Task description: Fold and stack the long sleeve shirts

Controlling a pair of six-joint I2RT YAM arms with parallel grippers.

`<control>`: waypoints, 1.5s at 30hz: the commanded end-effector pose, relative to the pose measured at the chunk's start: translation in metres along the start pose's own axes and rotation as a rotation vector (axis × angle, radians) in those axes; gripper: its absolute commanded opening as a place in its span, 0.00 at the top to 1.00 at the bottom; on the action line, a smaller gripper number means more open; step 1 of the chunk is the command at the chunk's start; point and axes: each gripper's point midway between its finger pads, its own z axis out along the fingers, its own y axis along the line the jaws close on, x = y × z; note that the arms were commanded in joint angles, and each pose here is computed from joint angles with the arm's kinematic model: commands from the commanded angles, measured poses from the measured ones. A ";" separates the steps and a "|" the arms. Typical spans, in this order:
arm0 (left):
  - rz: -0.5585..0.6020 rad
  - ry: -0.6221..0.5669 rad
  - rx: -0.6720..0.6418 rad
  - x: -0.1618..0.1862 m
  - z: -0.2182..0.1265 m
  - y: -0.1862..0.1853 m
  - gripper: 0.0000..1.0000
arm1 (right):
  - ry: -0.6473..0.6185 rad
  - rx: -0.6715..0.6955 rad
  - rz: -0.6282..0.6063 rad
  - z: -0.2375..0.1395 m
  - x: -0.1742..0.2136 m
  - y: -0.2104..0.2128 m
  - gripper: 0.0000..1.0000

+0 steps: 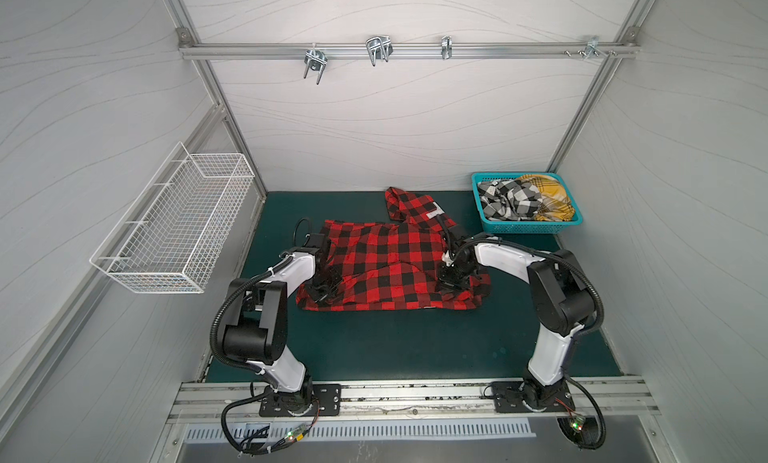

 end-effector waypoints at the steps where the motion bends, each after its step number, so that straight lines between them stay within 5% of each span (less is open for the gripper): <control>1: -0.058 -0.042 -0.064 0.000 0.003 0.028 1.00 | 0.051 0.029 -0.025 0.020 0.020 -0.007 0.73; 11: -0.070 -0.110 -0.089 0.004 -0.029 0.061 1.00 | 0.090 -0.027 -0.054 0.017 0.059 0.011 0.67; 13: -0.050 -0.128 -0.050 0.000 -0.045 0.050 0.95 | 0.068 -0.024 -0.071 0.003 0.058 0.016 0.64; 17: 0.012 -0.231 0.054 -0.034 -0.091 0.008 0.69 | -0.051 -0.017 -0.093 -0.046 0.039 0.029 0.53; 19: 0.052 -0.294 0.093 -0.060 -0.111 -0.016 0.68 | -0.101 -0.024 -0.090 -0.066 0.024 0.033 0.51; 22: 0.094 -0.355 0.157 -0.099 -0.124 -0.058 0.82 | -0.133 -0.039 -0.050 -0.077 -0.003 0.028 0.53; 31: 0.095 -0.249 0.192 -0.157 -0.050 -0.121 1.00 | -0.124 -0.068 0.017 -0.051 -0.077 0.012 0.70; 39: 0.049 -0.232 0.093 -0.194 -0.004 -0.104 1.00 | -0.070 -0.001 0.112 -0.014 -0.090 -0.033 0.73; 45: 0.103 -0.231 0.077 -0.205 -0.003 -0.101 0.99 | -0.029 0.021 0.122 -0.004 -0.080 -0.048 0.74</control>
